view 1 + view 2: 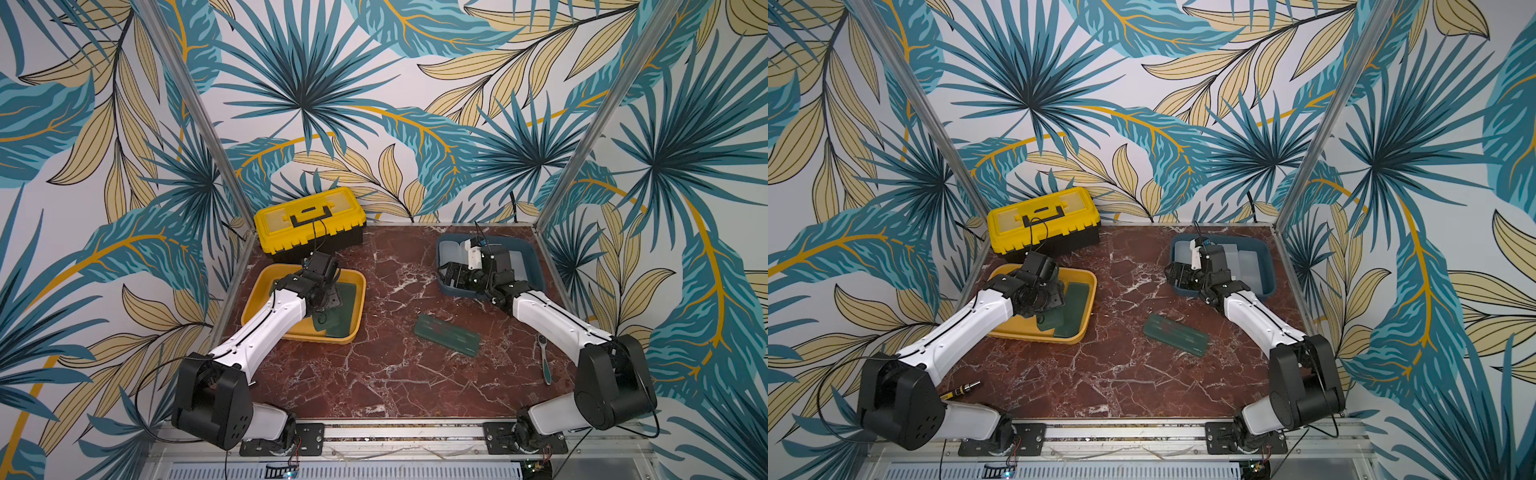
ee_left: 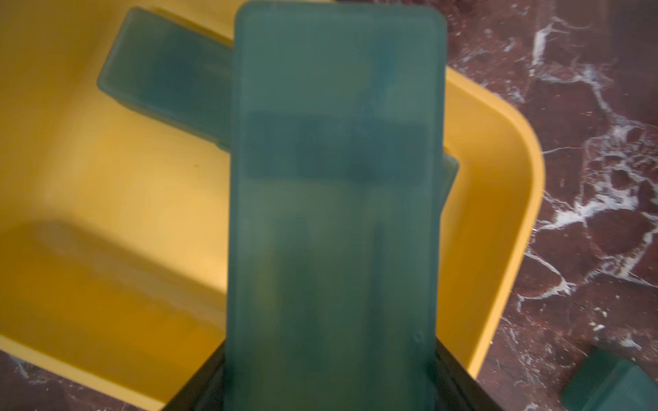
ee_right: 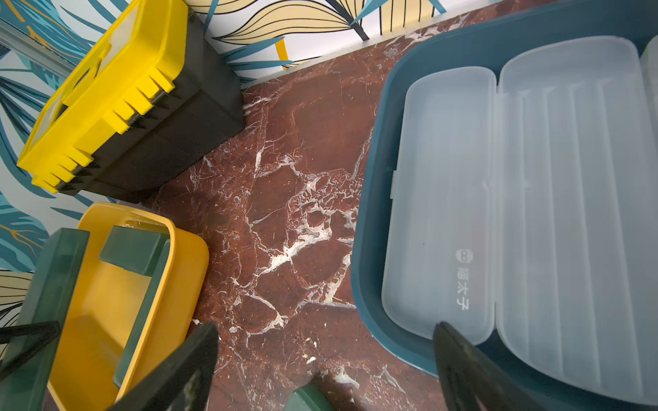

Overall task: Place the pencil cases by color into the storage box
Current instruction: Place the pencil case at the storage box.

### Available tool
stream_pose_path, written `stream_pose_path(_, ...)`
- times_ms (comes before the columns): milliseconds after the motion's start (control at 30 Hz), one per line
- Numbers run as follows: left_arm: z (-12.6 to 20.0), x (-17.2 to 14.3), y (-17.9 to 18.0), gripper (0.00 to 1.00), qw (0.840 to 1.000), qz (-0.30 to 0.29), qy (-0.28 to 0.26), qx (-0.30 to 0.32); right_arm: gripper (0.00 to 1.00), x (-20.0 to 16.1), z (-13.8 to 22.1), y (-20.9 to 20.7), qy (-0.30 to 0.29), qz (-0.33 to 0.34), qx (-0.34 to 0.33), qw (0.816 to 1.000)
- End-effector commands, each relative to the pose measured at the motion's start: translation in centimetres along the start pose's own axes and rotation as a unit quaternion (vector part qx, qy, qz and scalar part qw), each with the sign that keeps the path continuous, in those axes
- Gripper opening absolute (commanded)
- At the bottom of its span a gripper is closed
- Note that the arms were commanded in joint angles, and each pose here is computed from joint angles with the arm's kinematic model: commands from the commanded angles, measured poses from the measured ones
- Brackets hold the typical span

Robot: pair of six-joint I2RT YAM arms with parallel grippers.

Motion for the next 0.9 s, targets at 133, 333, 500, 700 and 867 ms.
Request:
stream_pose_path(133, -2.4, 0.1, 1.7, 0.66, 0.996, 0.087, 0.036, 0.011, 0.94, -0.5, 0.4, 1.2, -0.009, 0.01, 0.053, 0.998)
stream_pose_path(333, -3.5, -0.4, 2.9, 0.67, 0.989, 0.137, 0.049, 0.024, 0.94, -2.6, 0.0, 6.1, -0.011, 0.105, 0.128, 0.986)
stream_pose_path(500, -4.1, -0.4, 4.1, 0.67, 0.98, 0.188, 0.061, 0.018, 0.94, -5.0, -1.3, 9.5, -0.018, 0.171, 0.183, 0.968)
stream_pose_path(700, -4.8, 0.4, 4.0, 0.66, 0.971, 0.229, 0.064, 0.027, 0.94, -5.9, -2.3, 11.1, -0.044, 0.194, 0.236, 0.951)
stream_pose_path(867, -5.0, 0.8, 4.0, 0.66, 0.961, 0.268, 0.058, 0.035, 0.94, -6.0, -2.8, 11.7, -0.048, 0.193, 0.244, 0.949)
Point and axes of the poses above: each gripper's point midway between its finger pads, its own z axis back along the fingers, its own y axis along the line the jaws close on, x = y × z, the point moved 10 cm from there along z, back along the fingers, and after that the axes turned 5 degrees about -z, right-handed, at the moved point
